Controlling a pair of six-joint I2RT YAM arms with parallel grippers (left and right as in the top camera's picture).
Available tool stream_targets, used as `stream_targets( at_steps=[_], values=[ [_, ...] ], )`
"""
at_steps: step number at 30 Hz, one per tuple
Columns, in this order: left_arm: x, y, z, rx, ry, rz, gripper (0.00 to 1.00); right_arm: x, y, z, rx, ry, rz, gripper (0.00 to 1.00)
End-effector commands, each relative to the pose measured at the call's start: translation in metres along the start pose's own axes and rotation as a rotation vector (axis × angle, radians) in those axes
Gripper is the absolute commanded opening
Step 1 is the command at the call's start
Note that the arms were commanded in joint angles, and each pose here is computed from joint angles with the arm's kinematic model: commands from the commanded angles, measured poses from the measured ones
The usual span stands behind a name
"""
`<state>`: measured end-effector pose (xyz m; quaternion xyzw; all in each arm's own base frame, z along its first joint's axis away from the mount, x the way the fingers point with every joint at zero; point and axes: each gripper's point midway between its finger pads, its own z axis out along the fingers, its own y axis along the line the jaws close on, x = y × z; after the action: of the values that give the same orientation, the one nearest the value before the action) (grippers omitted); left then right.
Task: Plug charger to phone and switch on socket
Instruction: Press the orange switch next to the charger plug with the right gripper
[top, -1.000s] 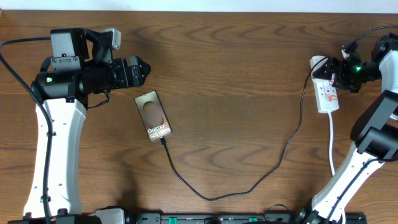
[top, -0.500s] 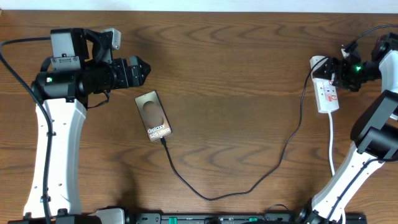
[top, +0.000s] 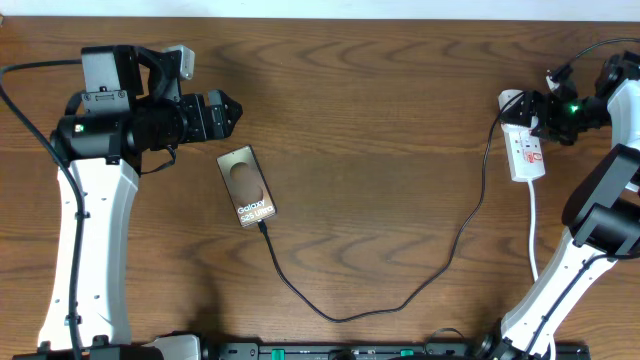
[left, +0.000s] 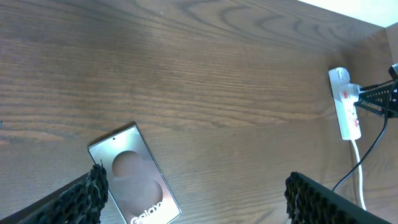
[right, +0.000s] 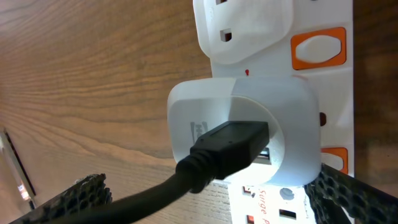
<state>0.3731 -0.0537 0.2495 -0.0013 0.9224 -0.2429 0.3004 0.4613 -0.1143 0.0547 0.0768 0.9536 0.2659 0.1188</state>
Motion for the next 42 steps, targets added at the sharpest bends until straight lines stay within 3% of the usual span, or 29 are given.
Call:
stream_targets(
  at_steps=[1,42],
  values=[
    [-0.0045,-0.0011,-0.0034,-0.005,-0.013,0.023,0.9,-0.011,0.0133,-0.006,-0.007,-0.033,-0.059,0.99],
    [-0.0044,-0.0012,-0.0034,-0.005,-0.013,0.023,0.9,-0.0012,0.0113,0.0034,-0.009,-0.001,-0.006,0.99]
  ],
)
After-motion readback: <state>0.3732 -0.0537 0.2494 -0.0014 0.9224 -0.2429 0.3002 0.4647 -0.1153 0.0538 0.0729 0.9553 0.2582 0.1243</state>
